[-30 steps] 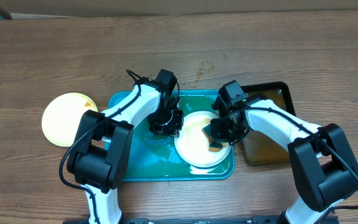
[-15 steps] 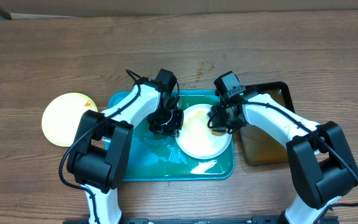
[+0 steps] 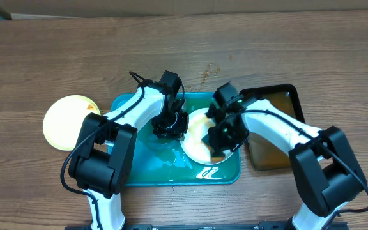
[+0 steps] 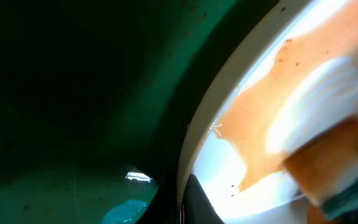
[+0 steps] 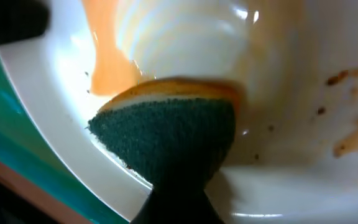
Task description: Clean dirty plates on tray and stack at the side
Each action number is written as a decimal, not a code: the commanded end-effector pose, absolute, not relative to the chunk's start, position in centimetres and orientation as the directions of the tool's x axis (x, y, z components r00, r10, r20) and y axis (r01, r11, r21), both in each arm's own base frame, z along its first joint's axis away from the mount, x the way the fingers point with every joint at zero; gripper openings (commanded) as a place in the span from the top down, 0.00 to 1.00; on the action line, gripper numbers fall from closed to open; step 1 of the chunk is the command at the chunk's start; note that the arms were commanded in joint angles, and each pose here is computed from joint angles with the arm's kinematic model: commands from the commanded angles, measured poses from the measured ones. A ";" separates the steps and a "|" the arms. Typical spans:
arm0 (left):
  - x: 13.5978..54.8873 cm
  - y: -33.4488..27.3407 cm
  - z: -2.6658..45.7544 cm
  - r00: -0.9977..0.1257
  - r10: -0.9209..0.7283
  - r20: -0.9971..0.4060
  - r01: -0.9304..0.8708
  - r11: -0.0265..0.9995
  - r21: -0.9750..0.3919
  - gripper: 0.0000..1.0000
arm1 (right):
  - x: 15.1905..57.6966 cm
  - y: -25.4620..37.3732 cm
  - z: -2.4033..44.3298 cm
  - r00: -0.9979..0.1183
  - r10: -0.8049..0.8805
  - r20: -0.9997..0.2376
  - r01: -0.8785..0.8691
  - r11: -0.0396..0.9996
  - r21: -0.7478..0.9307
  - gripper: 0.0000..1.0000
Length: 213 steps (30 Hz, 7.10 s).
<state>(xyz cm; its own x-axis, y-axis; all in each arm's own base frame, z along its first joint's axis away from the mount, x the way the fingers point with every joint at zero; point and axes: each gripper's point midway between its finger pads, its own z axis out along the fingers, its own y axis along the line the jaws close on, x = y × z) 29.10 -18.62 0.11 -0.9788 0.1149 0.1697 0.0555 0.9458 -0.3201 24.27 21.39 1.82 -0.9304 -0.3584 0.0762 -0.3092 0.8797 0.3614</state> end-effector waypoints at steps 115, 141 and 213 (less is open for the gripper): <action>29.3 -17.8 -1.2 -0.982 0.129 0.140 0.097 0.971 -0.218 0.96 | 30.9 16.6 0.4 -0.993 -0.095 -0.073 -0.109 0.972 0.209 0.96; 29.0 -17.7 -1.2 -0.980 0.128 0.153 0.093 0.972 -0.217 0.96 | 32.7 15.6 0.5 -0.990 0.084 -0.117 0.062 0.982 0.176 0.92; 33.6 -7.6 27.9 -0.662 0.564 -0.493 -0.196 0.505 0.841 0.96 | 32.5 3.4 7.1 -0.952 0.228 -0.206 0.180 0.957 0.227 0.92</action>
